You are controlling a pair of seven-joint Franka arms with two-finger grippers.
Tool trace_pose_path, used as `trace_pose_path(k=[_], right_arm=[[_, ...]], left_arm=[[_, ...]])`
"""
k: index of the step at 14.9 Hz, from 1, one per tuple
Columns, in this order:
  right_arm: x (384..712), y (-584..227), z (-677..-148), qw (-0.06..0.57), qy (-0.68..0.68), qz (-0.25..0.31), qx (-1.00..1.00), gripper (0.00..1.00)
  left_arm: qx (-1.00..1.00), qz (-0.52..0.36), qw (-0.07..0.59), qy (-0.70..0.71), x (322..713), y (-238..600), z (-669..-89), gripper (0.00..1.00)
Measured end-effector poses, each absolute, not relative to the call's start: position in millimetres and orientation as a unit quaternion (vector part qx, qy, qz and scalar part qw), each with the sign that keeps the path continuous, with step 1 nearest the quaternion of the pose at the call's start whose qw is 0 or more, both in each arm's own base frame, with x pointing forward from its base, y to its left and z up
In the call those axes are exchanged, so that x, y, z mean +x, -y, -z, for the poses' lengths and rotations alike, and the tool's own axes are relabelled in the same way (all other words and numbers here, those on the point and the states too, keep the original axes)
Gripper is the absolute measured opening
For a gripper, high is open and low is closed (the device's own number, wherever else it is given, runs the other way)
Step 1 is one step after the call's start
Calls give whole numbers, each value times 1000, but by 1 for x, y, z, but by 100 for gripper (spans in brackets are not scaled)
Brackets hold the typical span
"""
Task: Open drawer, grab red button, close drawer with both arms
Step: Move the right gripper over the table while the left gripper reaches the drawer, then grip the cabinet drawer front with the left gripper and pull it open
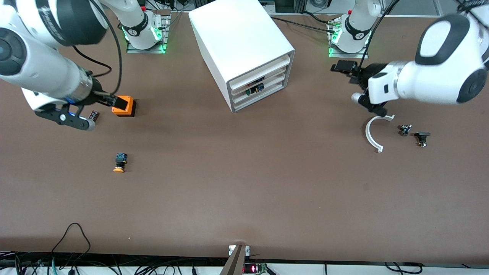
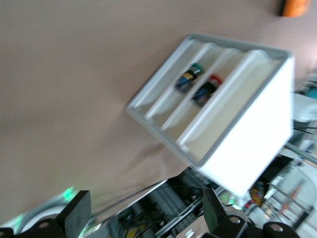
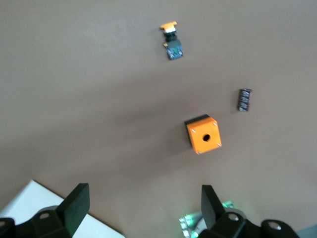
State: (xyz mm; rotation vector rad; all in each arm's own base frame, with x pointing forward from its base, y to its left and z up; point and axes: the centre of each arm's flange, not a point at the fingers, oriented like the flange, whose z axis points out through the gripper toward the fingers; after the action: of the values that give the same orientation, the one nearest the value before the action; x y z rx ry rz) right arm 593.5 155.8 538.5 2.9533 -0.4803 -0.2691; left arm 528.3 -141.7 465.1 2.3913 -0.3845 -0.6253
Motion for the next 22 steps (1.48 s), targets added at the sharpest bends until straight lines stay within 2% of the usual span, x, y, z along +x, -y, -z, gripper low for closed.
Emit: trace_pose_path(k=[3,7,8,10,11,13,18,22], right_arm=[[612,-175,-525,54,192,46,979,100],[625,-219,-505,44,229,26,972,100],[627,-231,-501,45,237,24,970,100],[632,-249,-491,43,257,22,965,100],[634,-257,-487,33,269,25,962,100],[640,-267,-480,12,297,33,954,100],[655,-284,-473,-11,346,34,938,100],[659,-304,-460,-18,367,25,930,100]], left_arm=[[881,185,403,165,525,151,-407,98],[832,146,497,196,489,177,-333,94],[823,136,514,202,480,183,-316,89],[802,119,547,209,460,189,-282,69],[791,111,563,210,453,190,-266,69],[771,101,596,199,440,194,-237,55],[733,104,651,169,396,230,-184,46],[722,110,666,154,378,235,-162,45]])
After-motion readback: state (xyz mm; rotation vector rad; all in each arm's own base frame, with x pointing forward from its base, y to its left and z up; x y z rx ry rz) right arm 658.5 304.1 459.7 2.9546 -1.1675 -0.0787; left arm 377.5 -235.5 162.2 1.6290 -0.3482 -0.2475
